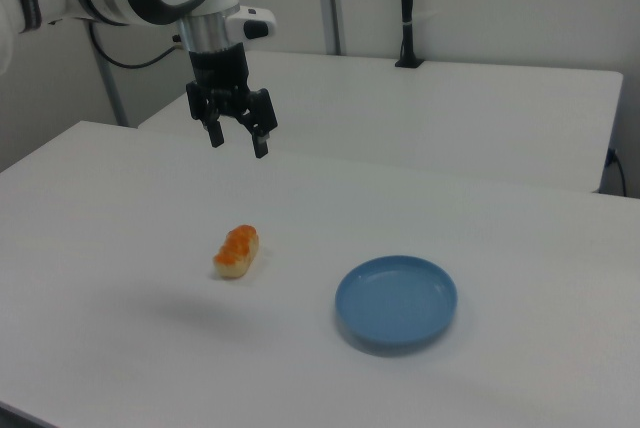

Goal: Put the bread on a plate

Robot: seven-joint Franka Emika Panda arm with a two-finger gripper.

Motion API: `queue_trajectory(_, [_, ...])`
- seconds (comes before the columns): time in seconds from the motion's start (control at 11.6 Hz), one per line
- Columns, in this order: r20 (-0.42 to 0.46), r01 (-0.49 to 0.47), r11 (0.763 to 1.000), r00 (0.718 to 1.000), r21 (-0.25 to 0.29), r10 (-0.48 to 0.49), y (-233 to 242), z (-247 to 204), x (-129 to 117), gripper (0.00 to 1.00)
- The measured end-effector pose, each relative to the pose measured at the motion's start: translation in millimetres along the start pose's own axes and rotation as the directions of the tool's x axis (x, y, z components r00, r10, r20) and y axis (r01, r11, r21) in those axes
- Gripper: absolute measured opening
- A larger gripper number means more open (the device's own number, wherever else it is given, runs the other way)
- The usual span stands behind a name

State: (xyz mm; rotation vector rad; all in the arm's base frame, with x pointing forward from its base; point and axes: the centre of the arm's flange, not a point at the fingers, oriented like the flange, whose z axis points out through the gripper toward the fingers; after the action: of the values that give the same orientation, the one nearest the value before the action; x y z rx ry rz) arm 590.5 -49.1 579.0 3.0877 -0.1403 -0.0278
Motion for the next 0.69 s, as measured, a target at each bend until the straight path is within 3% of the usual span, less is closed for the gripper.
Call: queue_trajectory(0.69, [0.001,0.008,1.000,1.000,0.000,-0.008,-1.7,0.6,0.1,1.00])
